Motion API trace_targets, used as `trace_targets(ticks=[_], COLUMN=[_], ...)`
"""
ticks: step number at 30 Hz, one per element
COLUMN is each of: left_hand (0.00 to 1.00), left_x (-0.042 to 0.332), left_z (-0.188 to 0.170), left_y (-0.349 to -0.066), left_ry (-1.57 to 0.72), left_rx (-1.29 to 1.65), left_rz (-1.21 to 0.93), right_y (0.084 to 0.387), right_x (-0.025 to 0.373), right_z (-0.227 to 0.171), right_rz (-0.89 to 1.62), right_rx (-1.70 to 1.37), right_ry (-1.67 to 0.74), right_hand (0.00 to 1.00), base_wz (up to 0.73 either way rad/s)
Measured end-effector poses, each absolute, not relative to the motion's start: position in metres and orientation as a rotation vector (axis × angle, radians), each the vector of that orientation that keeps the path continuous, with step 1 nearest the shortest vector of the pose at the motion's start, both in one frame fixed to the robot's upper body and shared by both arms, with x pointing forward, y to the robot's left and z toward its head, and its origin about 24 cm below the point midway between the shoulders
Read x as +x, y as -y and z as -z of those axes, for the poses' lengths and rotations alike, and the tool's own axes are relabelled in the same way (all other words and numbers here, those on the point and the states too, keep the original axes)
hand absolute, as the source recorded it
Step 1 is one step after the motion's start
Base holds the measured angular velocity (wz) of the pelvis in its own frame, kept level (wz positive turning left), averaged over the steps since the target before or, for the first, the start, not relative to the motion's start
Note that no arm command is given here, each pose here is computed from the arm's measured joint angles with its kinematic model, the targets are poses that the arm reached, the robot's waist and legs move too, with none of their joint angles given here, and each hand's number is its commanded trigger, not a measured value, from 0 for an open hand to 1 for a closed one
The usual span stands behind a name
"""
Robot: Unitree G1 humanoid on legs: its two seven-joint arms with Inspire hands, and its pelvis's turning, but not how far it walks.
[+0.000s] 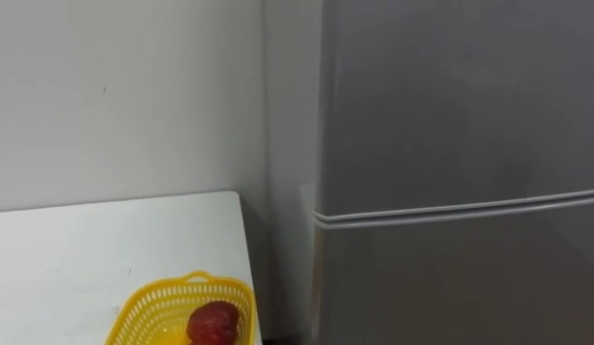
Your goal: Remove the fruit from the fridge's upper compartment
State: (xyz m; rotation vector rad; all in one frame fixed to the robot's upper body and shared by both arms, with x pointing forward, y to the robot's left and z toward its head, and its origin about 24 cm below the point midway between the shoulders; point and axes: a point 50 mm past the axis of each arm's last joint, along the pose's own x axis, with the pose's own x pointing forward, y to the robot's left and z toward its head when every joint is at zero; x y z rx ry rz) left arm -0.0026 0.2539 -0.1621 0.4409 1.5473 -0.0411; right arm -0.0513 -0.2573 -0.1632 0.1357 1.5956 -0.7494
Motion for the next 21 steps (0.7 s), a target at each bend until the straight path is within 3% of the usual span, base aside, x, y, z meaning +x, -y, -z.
trace_targets(ticks=[9, 21], left_hand=[0.00, 0.00], left_x=[0.000, -0.003], left_z=[0.165, 0.166], left_y=[-0.246, -0.242], left_ry=[-1.571, -1.595], left_rx=[0.436, 0.422], left_rz=[0.120, 0.157], right_y=[0.253, 0.248], right_x=[0.022, 0.020], right_z=[0.167, 0.169], right_rz=[0.407, 0.254], right_rx=[0.000, -0.009], right_ry=[-1.453, -1.469], right_hand=[0.00, 0.00], base_wz=[0.00, 0.00])
